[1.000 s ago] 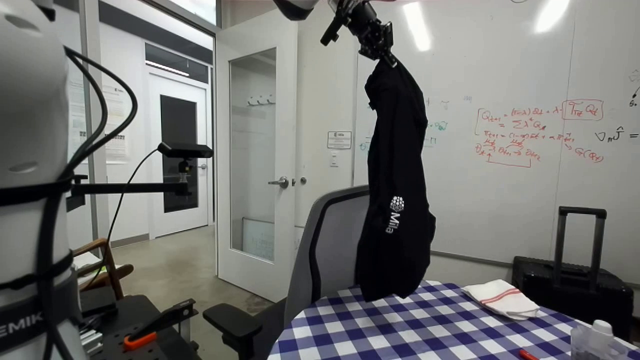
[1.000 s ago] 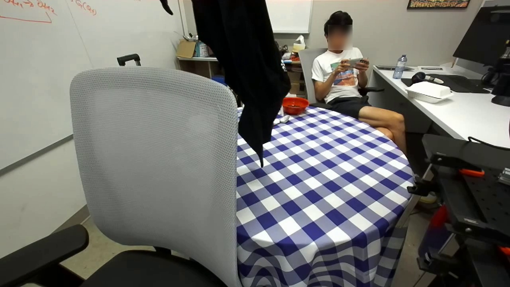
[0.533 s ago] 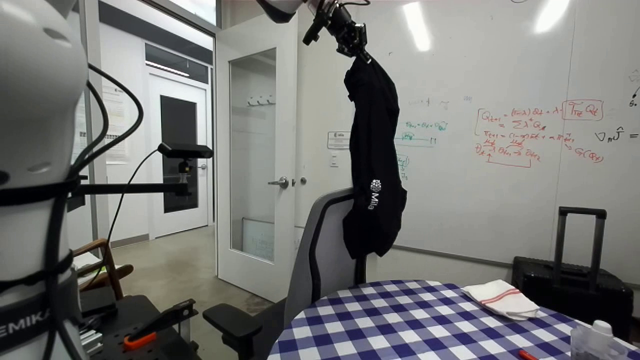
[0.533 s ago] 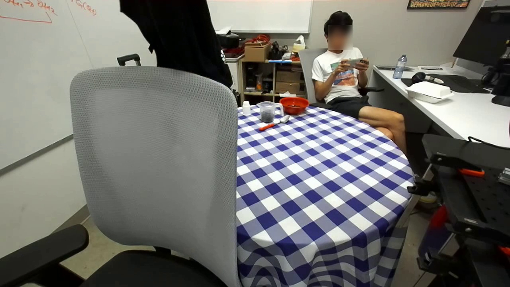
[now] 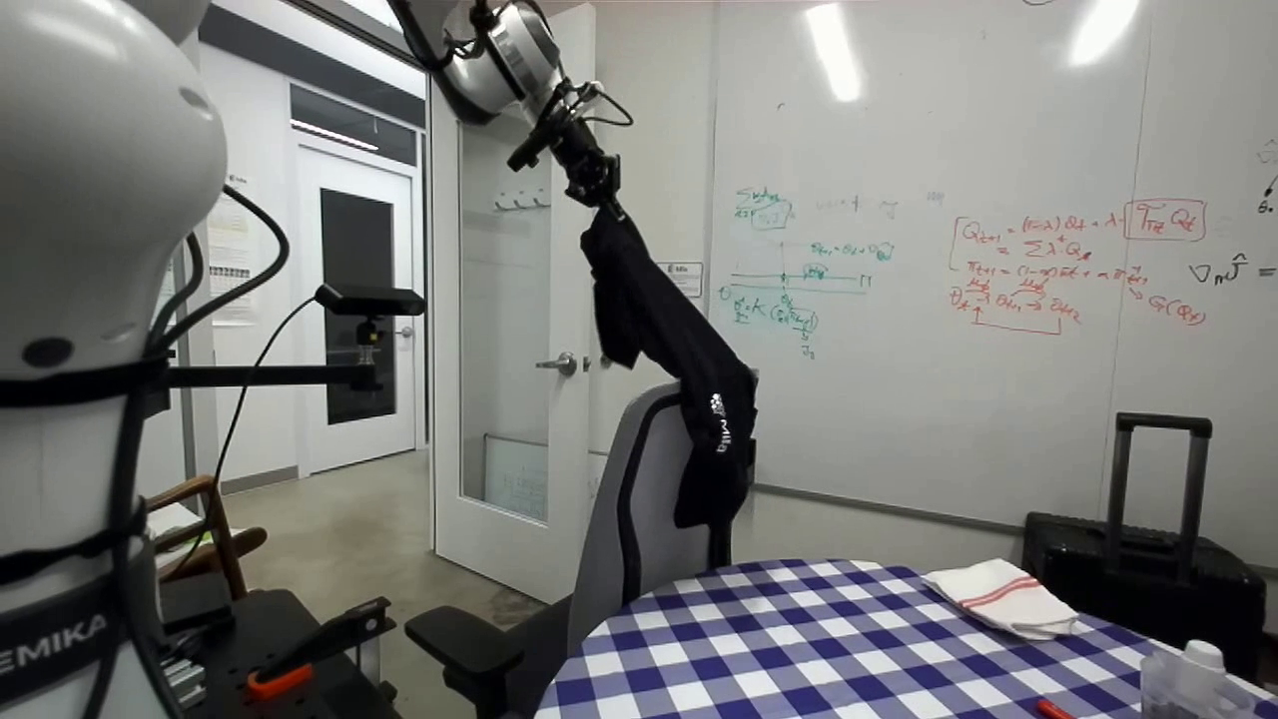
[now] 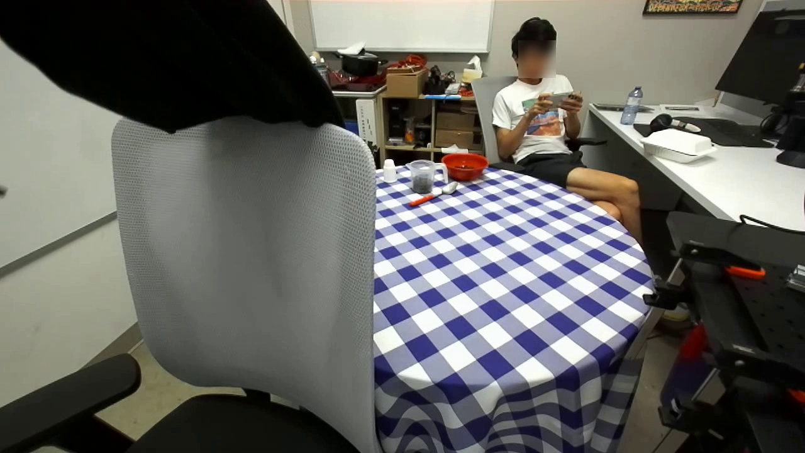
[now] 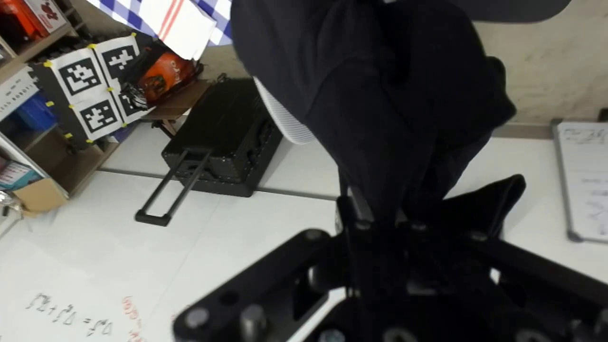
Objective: Pick the cloth and put it on the back rest of the chair
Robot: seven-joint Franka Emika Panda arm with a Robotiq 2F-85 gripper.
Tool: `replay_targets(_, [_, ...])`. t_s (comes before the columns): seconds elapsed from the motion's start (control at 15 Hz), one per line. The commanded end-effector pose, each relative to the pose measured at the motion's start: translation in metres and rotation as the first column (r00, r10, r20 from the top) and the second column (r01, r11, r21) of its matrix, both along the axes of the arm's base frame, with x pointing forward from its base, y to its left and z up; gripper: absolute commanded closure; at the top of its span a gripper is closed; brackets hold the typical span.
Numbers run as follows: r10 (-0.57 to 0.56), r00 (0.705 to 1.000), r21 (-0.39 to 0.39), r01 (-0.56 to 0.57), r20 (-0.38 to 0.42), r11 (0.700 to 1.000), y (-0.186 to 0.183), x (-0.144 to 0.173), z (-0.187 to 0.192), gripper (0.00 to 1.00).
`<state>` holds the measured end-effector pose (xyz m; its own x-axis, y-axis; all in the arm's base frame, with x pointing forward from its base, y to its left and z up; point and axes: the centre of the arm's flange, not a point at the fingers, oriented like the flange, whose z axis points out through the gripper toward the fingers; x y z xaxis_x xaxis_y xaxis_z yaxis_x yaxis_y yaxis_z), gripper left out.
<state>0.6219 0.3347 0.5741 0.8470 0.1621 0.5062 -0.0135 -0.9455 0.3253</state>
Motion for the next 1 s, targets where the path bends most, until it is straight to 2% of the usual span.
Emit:
replay_targets(0.0, [0.133, 0.986, -0.073, -0.141, -0.103, 0.987, 0.055, -0.011, -0.037, 0.68])
replay_targets(0.07, [0.151, 0.98, -0.086, -0.162, -0.128, 0.983, 0.063, -0.015, -0.051, 0.67])
replay_targets(0.27, [0.191, 0.965, -0.106, -0.212, -0.178, 0.972, 0.068, -0.014, -0.071, 0.45])
replay_targets(0.47, [0.186, 0.965, -0.109, -0.208, -0.183, 0.972, 0.049, -0.005, -0.071, 0.22])
replay_targets(0.67, [0.173, 0.968, -0.1, -0.194, -0.183, 0.976, 0.014, 0.004, -0.054, 0.02])
replay_targets(0.93, [0.191, 0.955, -0.08, -0.214, -0.227, 0.974, -0.061, 0.008, -0.026, 0.0])
